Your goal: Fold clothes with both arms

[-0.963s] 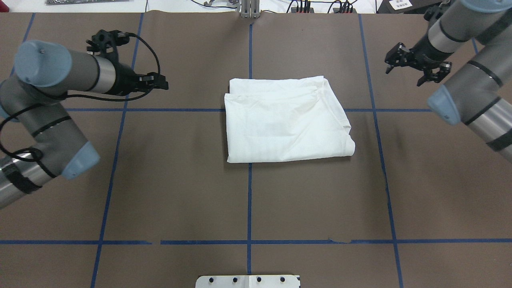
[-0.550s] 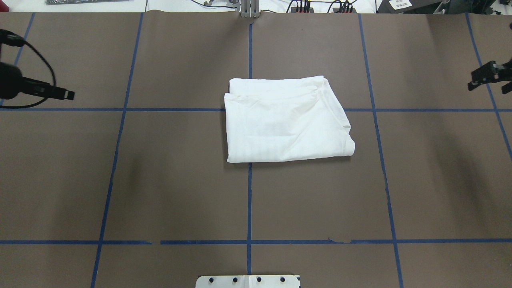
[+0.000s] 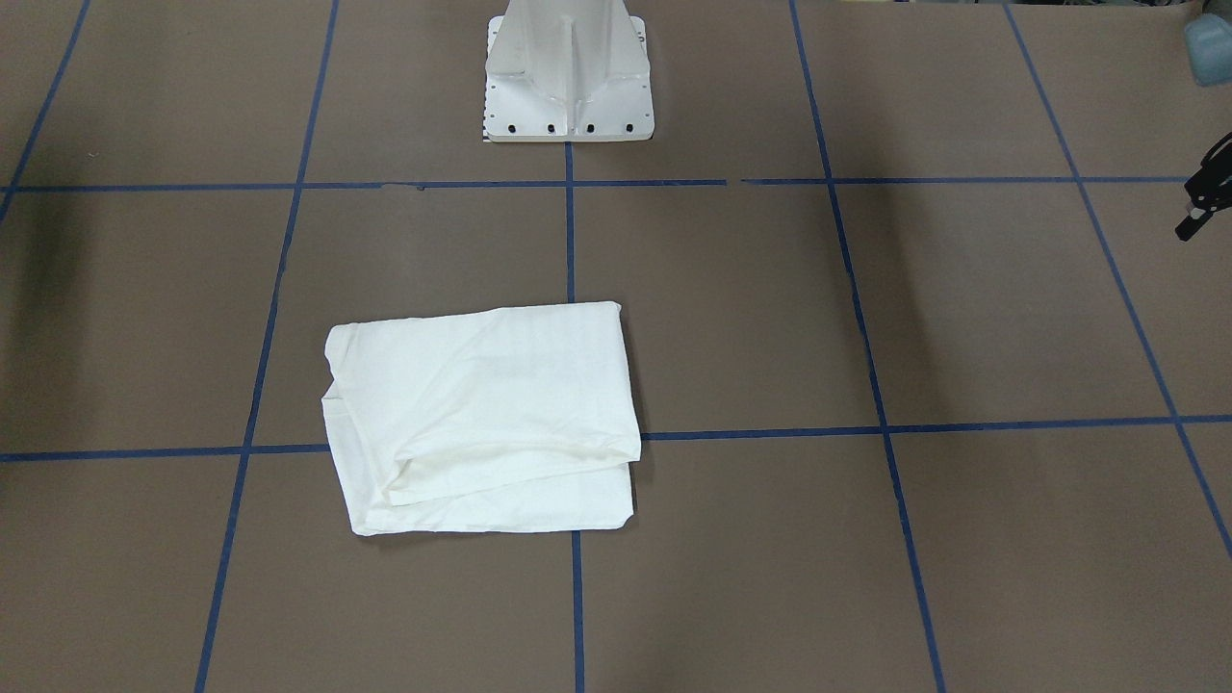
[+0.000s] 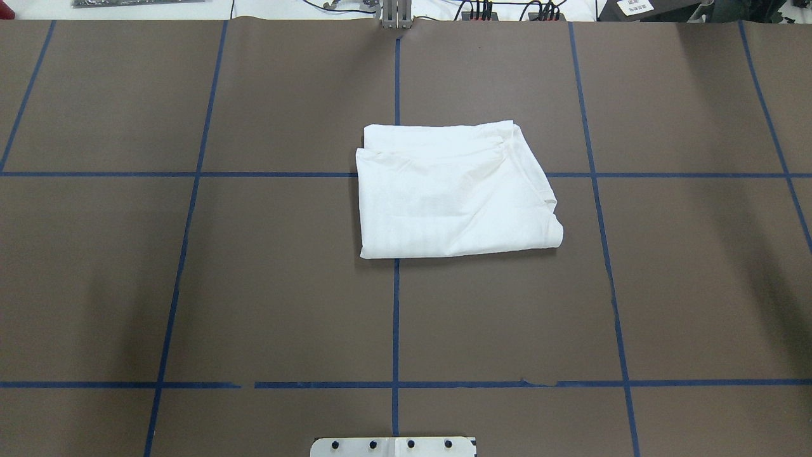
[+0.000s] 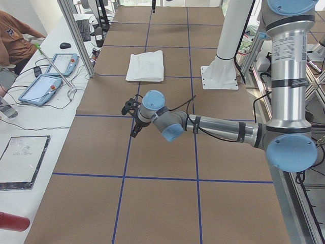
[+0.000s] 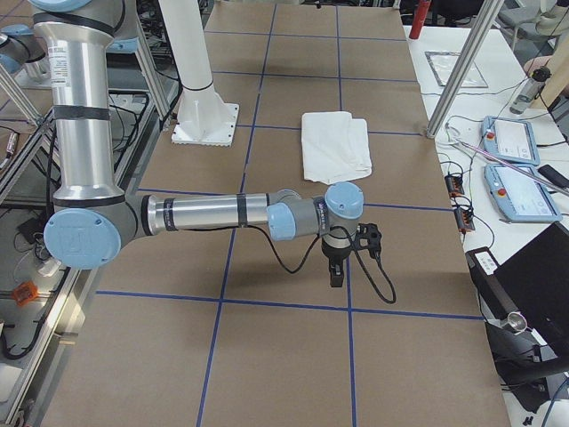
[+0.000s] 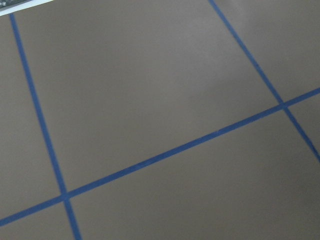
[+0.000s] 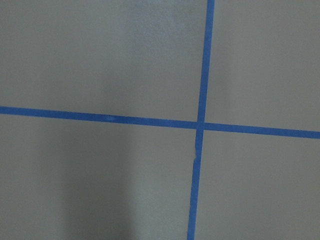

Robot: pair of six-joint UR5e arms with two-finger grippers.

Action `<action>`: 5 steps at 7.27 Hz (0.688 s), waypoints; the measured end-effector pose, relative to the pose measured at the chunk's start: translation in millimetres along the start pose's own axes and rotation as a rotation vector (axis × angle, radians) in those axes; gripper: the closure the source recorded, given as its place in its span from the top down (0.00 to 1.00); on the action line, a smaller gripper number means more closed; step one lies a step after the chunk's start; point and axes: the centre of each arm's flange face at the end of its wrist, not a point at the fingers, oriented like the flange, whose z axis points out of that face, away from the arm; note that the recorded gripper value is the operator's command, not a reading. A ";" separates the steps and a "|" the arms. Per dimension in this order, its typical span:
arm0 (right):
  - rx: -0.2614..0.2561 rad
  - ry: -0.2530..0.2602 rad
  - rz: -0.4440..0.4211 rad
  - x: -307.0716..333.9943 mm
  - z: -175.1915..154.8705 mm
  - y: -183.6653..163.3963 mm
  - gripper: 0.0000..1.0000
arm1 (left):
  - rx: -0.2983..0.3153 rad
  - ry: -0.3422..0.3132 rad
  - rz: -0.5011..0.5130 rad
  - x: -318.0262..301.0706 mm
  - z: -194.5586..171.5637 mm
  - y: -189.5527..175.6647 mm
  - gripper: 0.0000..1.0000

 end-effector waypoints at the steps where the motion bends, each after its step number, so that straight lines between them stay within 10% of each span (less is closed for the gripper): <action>1: -0.009 0.003 -0.013 3.9 0.7 4.1 1.00 | -0.002 -0.005 -0.017 -9.5 -8.2 5.6 0.99; 5: -0.007 0.009 -0.017 8.9 -2.7 15.6 1.00 | -0.032 -0.102 0.044 -40.8 -22.1 10.9 0.99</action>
